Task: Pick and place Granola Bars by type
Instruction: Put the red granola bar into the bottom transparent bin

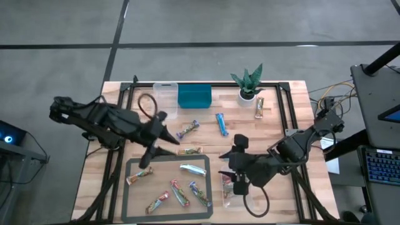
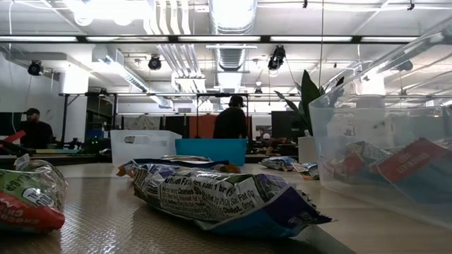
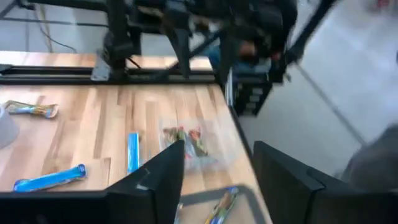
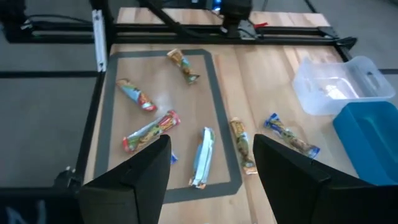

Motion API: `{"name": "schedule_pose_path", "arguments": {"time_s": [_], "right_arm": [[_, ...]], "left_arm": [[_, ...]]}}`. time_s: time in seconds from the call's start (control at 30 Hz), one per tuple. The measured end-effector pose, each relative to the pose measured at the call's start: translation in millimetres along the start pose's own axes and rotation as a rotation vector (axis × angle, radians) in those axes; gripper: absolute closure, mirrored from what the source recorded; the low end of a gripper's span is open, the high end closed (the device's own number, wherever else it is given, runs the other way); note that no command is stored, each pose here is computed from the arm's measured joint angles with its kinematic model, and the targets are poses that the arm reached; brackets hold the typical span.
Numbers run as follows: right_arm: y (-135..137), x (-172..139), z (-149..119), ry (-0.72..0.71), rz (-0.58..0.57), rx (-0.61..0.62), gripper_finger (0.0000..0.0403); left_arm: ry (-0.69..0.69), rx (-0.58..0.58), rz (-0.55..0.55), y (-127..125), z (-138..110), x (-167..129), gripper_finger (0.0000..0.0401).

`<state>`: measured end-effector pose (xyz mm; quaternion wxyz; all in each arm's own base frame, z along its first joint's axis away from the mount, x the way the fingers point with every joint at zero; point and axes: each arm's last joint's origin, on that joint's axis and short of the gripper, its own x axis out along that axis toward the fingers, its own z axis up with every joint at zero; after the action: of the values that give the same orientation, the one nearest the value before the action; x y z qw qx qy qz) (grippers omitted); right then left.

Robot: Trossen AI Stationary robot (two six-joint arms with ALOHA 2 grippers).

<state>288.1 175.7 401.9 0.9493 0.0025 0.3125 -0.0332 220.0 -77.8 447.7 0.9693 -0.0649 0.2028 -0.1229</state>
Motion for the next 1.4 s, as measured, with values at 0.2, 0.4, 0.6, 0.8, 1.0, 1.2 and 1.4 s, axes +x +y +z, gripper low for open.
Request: {"name": "schedule_pose_path", "arguments": {"time_s": [0.2,0.4,0.6,0.8,1.0,1.2,1.4], "right_arm": [[2,0,-1,0.020,0.050,-0.028,0.0183],[0,-3,0,0.015,0.058,-0.023,0.0183],[-1,-5,1,0.011,0.060,-0.026,0.0183],[0,-5,0,0.013,0.061,-0.032,0.0183],[0,-5,1,0.012,0.061,-0.056,0.0183],[0,-5,0,0.011,0.061,-0.065,0.0183],[0,-5,0,0.011,0.061,-0.073,0.0183]], "left_arm": [[0.287,0.197,-0.033,-8,-28,26,0.0196],[0.520,0.260,-0.083,-20,-54,53,0.0195],[0.702,0.298,-0.091,-32,-80,85,0.0195],[0.881,0.383,-0.131,-53,-128,114,0.0194],[0.942,0.376,-0.113,-58,-158,133,0.0194],[0.908,0.388,-0.117,-56,-173,144,0.0194],[0.860,0.434,-0.127,-53,-187,152,0.0194]]}}
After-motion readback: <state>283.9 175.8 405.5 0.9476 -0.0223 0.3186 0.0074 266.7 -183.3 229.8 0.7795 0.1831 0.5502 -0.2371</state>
